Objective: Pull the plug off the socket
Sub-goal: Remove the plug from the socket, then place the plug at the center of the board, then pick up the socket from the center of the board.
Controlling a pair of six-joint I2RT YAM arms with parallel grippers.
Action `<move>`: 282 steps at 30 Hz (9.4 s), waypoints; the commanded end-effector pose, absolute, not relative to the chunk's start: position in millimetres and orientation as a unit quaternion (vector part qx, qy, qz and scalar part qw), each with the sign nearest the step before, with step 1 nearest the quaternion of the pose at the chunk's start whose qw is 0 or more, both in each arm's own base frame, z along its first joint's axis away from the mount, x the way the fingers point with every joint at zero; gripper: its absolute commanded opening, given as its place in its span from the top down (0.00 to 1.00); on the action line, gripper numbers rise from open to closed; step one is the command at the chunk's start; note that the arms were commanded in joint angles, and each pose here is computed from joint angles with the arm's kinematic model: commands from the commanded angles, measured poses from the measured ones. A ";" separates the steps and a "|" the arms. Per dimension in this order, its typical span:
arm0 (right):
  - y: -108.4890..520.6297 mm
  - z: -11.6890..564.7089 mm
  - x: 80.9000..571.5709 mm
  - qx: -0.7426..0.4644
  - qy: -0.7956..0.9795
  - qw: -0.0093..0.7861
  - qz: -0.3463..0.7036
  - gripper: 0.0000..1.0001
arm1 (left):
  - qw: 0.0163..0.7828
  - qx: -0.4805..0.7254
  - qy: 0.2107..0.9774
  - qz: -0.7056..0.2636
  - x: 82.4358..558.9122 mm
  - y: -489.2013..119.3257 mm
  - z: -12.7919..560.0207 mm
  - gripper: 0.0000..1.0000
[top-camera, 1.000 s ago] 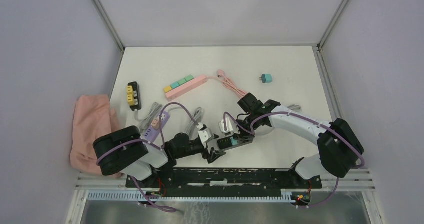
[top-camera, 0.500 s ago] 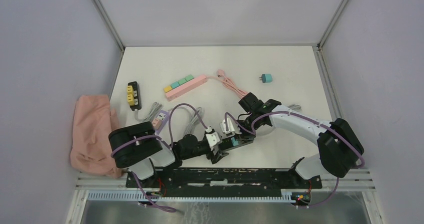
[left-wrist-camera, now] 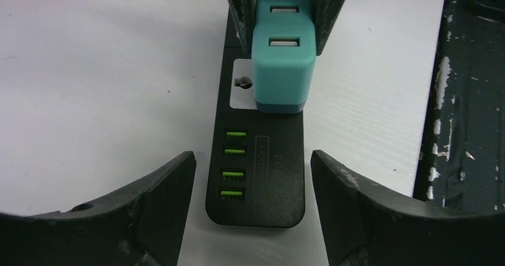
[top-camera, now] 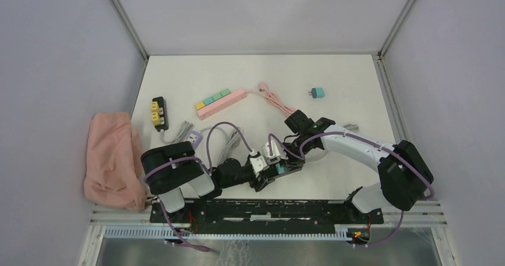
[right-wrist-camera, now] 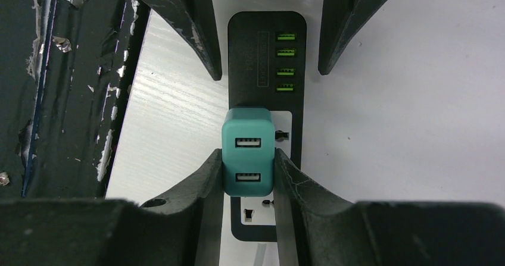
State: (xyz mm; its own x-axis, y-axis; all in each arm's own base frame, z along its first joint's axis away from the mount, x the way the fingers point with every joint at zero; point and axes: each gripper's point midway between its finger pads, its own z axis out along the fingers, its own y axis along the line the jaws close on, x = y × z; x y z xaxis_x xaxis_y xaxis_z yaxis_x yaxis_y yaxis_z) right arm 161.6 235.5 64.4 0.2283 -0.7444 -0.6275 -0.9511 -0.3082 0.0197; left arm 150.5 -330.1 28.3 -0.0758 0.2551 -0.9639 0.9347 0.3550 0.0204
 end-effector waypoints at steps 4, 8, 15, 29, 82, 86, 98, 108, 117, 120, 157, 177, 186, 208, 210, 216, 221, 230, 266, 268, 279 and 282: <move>245.3 77.9 165.2 -0.760 0.544 0.206 0.289 1.00 | 0.541 0.451 0.632 -0.322 165.3 -341.6 39.8 0.33; 246.1 78.1 165.6 -0.755 0.548 0.205 0.295 1.00 | 0.530 0.457 0.635 -0.326 163.4 -345.2 34.8 0.65; 262.9 87.8 162.7 -0.715 0.570 0.217 0.342 1.00 | 0.513 0.475 0.630 -0.337 156.6 -350.8 31.9 0.97; 229.2 87.5 190.2 -0.708 0.589 0.253 0.297 1.00 | 0.504 0.478 0.639 -0.330 155.4 -345.4 24.2 0.97; 232.9 100.6 189.7 -0.681 0.593 0.269 0.336 1.00 | 0.491 0.474 0.654 -0.326 157.4 -345.6 12.0 0.97; 235.8 102.2 166.1 -0.697 0.553 0.257 0.376 1.00 | 0.490 0.472 0.655 -0.328 157.4 -345.5 12.4 0.97; 256.9 114.0 176.9 -0.670 0.584 0.262 0.376 1.00 | 0.482 0.468 0.663 -0.330 157.0 -345.1 7.3 0.97; 224.5 152.9 181.4 -0.647 0.566 0.301 0.413 1.00 | 0.486 0.456 0.664 -0.339 158.9 -346.9 11.7 0.97; 197.7 191.4 248.6 -0.482 0.678 0.372 0.411 1.00 | 0.485 0.388 0.703 -0.347 168.6 -343.0 43.3 0.16; 181.2 204.9 265.6 -0.432 0.692 0.403 0.415 1.00 | 0.479 0.376 0.712 -0.351 170.3 -343.6 61.4 0.10; 66.3 247.2 357.0 -0.146 0.780 0.440 0.421 1.00 | 0.569 0.224 0.719 -0.331 212.3 -268.8 259.1 0.01; 37.3 157.3 413.6 -0.005 0.847 0.384 0.367 0.99 | 0.543 0.121 0.726 -0.404 292.4 -249.6 232.4 0.00; 18.6 133.6 437.8 0.090 0.852 0.395 0.332 0.96 | 0.541 0.116 0.733 -0.397 297.4 -244.7 220.4 0.00; -3.2 68.7 513.7 0.162 0.891 0.318 0.282 0.70 | 0.549 0.106 0.739 -0.376 287.5 -226.4 214.7 0.00; -3.8 65.1 515.5 0.159 0.894 0.313 0.279 0.65 | 0.548 0.107 0.740 -0.375 287.3 -226.3 213.7 0.00; -8.6 66.3 512.1 0.135 0.905 0.311 0.259 0.44 | 0.545 0.110 0.745 -0.369 286.3 -224.6 212.1 0.00; -14.9 81.6 506.8 0.103 0.910 0.325 0.235 0.26 | 0.545 0.111 0.746 -0.367 284.1 -223.0 212.6 0.00; -26.6 129.9 472.5 0.007 0.918 0.358 0.169 0.01 | 0.541 0.121 0.766 -0.324 284.5 -211.3 205.4 0.00; 103.8 270.2 295.1 -0.259 0.687 0.445 0.513 0.01 | 0.538 0.247 0.805 -0.030 330.8 -145.9 248.5 0.01; 104.4 266.2 294.1 -0.262 0.685 0.441 0.518 0.01 | 0.524 0.258 0.811 -0.016 333.3 -143.5 243.1 0.01; 104.1 255.9 295.2 -0.256 0.688 0.430 0.525 0.01 | 0.466 0.274 0.841 0.019 364.3 -134.7 208.8 0.01; 103.7 253.3 296.2 -0.253 0.690 0.427 0.527 0.01 | 0.454 0.275 0.848 0.024 372.1 -130.9 203.3 0.01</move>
